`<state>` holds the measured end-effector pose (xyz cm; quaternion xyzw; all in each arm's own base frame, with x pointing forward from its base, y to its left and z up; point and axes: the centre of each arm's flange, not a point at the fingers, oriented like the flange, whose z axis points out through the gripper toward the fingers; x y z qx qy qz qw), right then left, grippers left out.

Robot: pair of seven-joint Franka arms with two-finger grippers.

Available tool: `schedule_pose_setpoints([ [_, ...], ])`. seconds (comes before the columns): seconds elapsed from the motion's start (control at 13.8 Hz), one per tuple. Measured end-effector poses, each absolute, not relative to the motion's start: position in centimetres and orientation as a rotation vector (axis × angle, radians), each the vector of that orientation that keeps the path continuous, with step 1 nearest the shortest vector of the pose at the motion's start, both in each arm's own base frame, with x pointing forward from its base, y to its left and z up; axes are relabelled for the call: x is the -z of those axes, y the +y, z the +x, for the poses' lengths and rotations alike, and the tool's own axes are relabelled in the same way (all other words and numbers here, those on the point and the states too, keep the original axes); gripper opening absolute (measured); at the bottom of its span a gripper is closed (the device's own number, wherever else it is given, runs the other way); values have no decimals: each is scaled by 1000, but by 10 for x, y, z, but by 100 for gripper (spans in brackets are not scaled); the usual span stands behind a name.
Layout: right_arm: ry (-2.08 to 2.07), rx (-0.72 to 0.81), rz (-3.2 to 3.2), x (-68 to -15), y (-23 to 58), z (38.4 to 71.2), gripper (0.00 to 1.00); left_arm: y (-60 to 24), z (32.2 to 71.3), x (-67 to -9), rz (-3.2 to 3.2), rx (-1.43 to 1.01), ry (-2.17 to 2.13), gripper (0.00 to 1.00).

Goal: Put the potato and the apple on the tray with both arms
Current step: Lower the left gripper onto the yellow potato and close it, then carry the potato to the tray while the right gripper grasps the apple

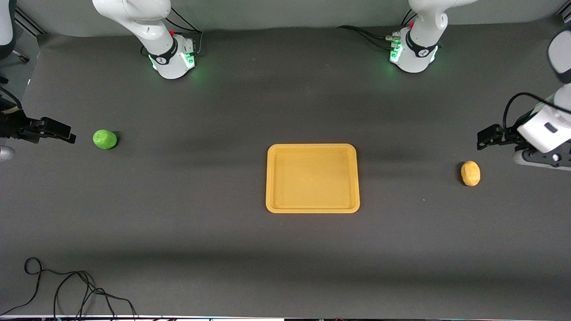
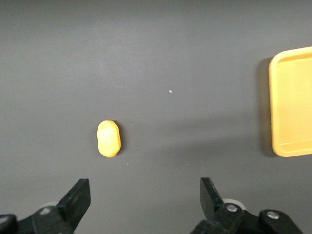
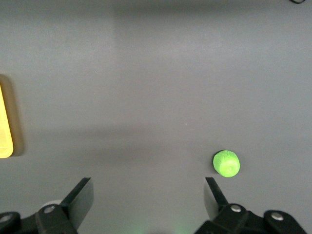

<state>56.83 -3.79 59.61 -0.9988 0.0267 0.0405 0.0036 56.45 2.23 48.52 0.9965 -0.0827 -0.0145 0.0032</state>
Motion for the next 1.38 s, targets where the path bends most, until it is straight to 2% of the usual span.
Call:
schedule_pose_setpoints([
  [0.43,101,-128,-3131,-585,-45,571,100,90,552,-352,3095,54,-294,98],
  [0.72,95,-113,-3131,-560,-119,558,100,104,560,-276,3079,65,-268,98],
  [0.87,105,-99,-3122,-550,-167,529,100,120,559,-247,3086,62,-247,98],
  [1.01,120,-73,-3115,-540,-202,487,100,130,558,-225,3087,48,-227,98],
  [1.23,116,-72,-3119,-521,-210,424,100,130,556,-196,3076,57,-220,96],
  [1.38,103,-82,-3120,-510,-209,397,100,129,554,-183,3067,80,-220,79],
])
